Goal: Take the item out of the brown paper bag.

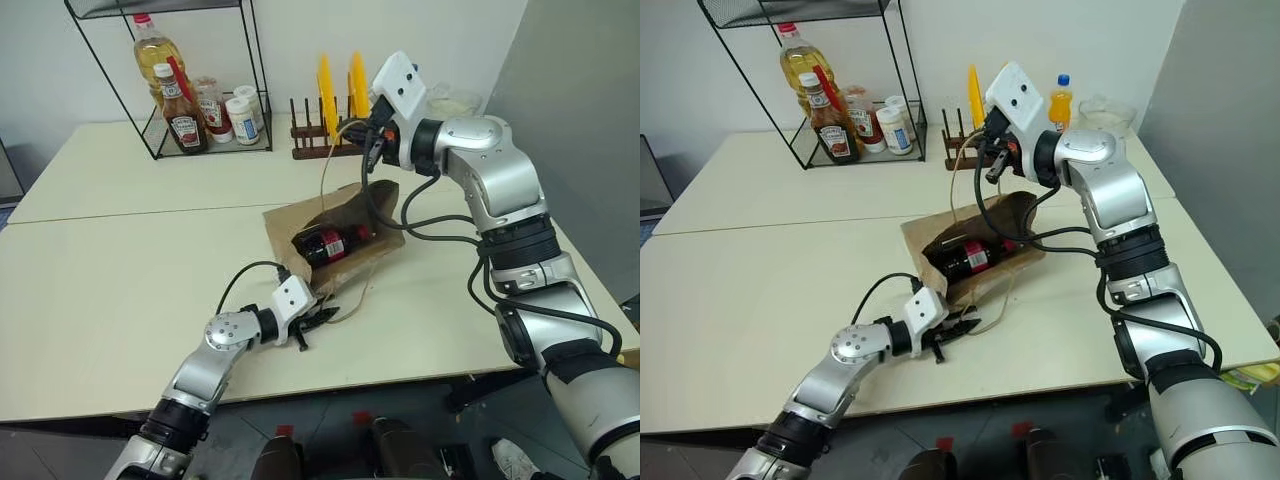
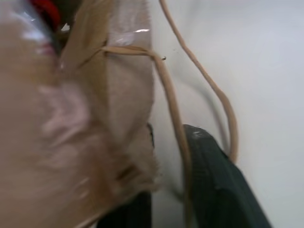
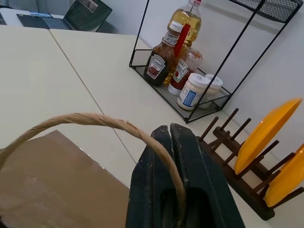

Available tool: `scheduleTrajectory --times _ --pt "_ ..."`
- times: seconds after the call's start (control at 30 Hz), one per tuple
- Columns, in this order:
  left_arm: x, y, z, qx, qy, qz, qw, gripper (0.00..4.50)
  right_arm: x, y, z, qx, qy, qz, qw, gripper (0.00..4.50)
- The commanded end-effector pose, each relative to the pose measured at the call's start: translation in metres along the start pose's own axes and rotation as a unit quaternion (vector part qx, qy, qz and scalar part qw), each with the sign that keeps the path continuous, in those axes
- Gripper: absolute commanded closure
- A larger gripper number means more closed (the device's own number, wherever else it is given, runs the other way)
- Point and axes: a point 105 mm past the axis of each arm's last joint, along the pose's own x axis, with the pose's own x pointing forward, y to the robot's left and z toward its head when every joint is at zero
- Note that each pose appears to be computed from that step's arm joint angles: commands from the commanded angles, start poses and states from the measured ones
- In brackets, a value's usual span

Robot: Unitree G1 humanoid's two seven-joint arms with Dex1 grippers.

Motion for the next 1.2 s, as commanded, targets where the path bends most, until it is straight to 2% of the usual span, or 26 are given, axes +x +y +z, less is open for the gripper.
scheduleTrajectory --times 0.03,0.2,0.27,0.37,0.6,0.8,0.9,1.2 --pt "-0.043 -0.033 -0.077 -0.101 0.156 -0.050 0.981 1.99 0.000 -0.004 0.012 -0.022 -0.017 -0.009 1.000 4.50" --pt "-0.098 -0.028 -0.074 -0.097 0.203 -0.060 0.973 0.60 0.002 -0.005 0.010 -0.021 -0.017 -0.009 1.000 4.50" --pt "-0.122 -0.018 -0.068 -0.086 0.224 -0.057 0.969 0.02 0.002 -0.004 0.009 -0.020 -0.018 -0.008 1.000 4.50" --pt "-0.145 0.013 -0.038 -0.068 0.221 -0.032 0.972 0.02 0.004 -0.004 0.005 -0.018 -0.017 -0.007 1.000 4.50" --pt "-0.136 0.047 0.020 -0.023 0.169 -0.017 0.985 0.02 0.009 -0.002 0.001 -0.015 -0.018 -0.002 1.000 4.50" --pt "-0.126 0.073 0.106 0.015 0.067 -0.021 0.997 0.02 0.009 -0.006 -0.003 -0.018 -0.013 -0.004 1.000 4.50" --pt "-0.121 0.078 0.139 0.024 0.022 -0.034 0.999 0.02 0.009 -0.007 -0.005 -0.021 -0.010 -0.006 1.000 4.50" --pt "-0.124 0.096 0.188 0.022 -0.071 -0.031 0.997 0.02 -0.002 -0.004 0.005 -0.020 -0.012 0.008 1.000 4.50"
